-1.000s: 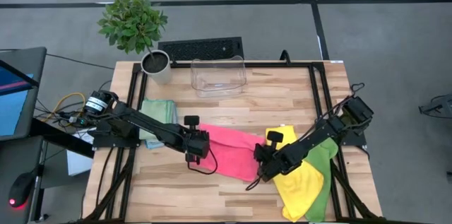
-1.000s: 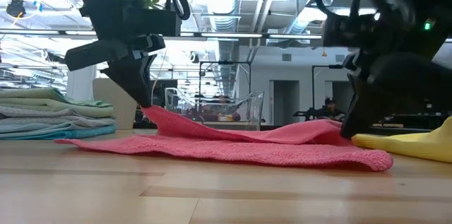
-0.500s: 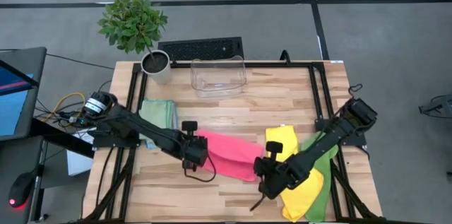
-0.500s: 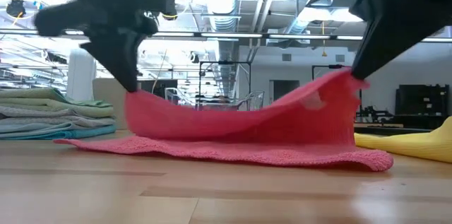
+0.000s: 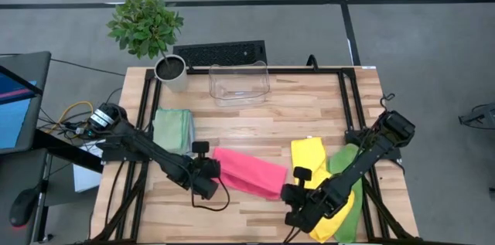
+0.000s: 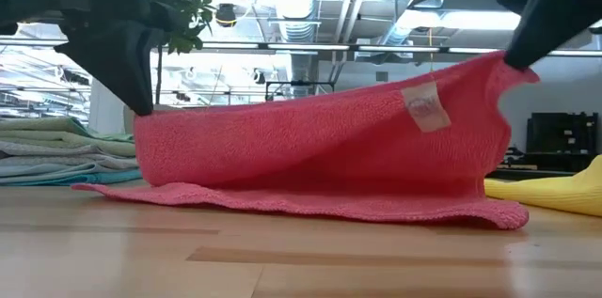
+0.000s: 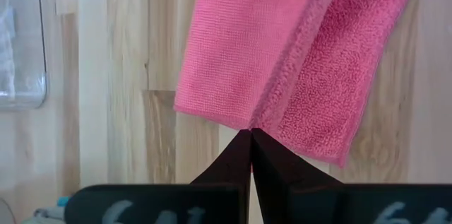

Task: Fold microfiber towels
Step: Fold the pink microfiber cloth

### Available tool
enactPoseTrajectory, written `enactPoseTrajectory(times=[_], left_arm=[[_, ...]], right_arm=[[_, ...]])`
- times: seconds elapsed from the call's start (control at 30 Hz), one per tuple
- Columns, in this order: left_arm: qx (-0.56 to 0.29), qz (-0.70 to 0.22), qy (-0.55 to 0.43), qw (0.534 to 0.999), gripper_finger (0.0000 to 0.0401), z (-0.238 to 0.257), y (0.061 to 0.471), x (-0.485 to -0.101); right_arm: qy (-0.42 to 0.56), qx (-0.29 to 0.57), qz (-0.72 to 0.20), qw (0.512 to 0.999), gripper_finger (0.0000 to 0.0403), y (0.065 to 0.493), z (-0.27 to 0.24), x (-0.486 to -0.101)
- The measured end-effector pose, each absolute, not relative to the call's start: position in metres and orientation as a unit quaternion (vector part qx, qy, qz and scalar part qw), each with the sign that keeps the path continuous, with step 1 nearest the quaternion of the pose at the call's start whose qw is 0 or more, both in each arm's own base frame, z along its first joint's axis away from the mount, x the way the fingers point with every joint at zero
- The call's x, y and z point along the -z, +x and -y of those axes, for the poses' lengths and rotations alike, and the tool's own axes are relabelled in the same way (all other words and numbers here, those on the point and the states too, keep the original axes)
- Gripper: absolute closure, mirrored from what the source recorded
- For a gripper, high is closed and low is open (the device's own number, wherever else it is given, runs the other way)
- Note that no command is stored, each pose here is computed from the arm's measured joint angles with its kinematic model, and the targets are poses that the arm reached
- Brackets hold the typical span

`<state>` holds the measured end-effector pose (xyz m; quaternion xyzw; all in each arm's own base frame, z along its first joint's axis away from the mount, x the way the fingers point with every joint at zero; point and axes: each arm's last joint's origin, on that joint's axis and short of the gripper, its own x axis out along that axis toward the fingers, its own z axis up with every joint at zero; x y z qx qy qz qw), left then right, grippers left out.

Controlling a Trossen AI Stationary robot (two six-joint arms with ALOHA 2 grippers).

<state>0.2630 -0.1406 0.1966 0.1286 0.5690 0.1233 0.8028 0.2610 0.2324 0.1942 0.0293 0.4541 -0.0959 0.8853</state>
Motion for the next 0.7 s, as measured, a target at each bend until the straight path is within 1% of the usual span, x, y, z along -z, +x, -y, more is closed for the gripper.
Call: enactPoseTrajectory(times=[0.3,0.47,0.57,0.7], left_arm=[[-0.13,-0.565,0.118,0.806,0.0401,0.145,0.262,-0.194],[-0.118,-0.59,0.12,0.79,0.0401,0.149,0.266,-0.179],[-0.113,-0.605,0.13,0.778,0.0401,0.151,0.267,-0.17],[-0.118,-0.617,0.142,0.765,0.0401,0.151,0.268,-0.16]], right_arm=[[0.055,0.091,-0.442,0.891,0.039,0.263,-0.232,-0.185],[0.08,0.063,-0.443,0.891,0.0388,0.262,-0.233,-0.175],[0.082,0.057,-0.451,0.887,0.0372,0.261,-0.233,-0.175],[0.078,0.059,-0.455,0.885,0.0334,0.26,-0.233,-0.174]])
